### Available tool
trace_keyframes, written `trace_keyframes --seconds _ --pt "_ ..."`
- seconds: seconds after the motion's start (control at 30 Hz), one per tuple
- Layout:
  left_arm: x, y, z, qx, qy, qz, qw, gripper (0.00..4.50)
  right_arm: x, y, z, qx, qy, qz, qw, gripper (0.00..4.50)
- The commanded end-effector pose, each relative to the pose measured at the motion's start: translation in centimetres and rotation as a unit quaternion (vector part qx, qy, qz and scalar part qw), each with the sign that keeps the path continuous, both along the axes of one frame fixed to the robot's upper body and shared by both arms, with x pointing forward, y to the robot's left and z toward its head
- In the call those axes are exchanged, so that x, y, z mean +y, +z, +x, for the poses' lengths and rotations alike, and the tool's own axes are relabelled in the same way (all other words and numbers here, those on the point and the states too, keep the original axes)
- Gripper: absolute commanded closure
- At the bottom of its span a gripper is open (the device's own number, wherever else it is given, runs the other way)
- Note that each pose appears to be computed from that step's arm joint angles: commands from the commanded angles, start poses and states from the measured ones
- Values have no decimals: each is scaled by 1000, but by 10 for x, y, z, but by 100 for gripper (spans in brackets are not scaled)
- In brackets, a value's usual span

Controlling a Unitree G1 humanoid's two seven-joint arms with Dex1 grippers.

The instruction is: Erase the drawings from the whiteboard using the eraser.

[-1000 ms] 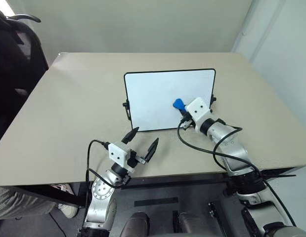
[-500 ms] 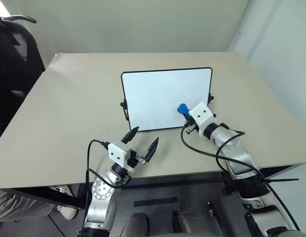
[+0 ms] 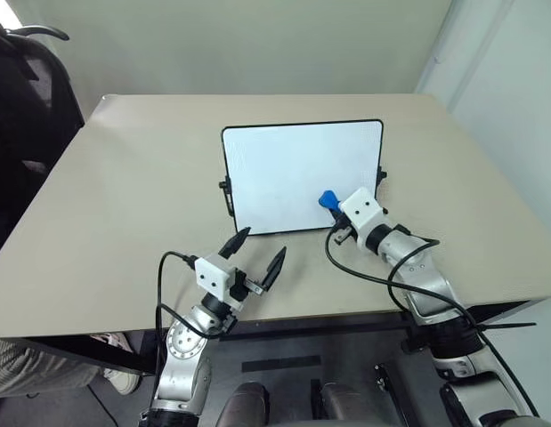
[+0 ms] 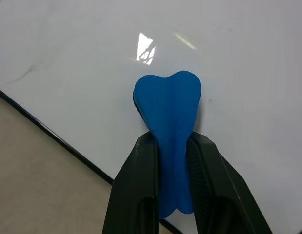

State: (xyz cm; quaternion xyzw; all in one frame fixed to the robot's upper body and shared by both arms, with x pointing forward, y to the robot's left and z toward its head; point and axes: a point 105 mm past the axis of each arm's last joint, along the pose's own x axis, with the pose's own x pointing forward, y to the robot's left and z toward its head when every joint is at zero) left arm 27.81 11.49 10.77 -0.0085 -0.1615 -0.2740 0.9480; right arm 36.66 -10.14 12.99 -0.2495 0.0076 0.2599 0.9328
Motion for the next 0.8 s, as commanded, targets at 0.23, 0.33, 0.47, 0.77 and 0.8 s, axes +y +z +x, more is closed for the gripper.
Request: trace_keyframes --seconds 0.23,0.33,0.47,0.77,0.8 --pt "1 8 2 -21 -3 3 1000 0 -14 49 -9 -50 15 58 997 402" --pt "3 8 2 -20 -3 4 1000 0 -19 61 -28 -38 57 85 994 402" --pt "2 8 0 -20 -2 4 1000 0 -50 72 -43 -4 61 104 993 402" --pt "-8 4 -3 -13 -19 3 1000 0 -129 19 -56 162 -34 -11 986 402" --pt "-9 4 -4 -13 -19 2 1000 0 -135 13 -56 182 -48 -15 982 402"
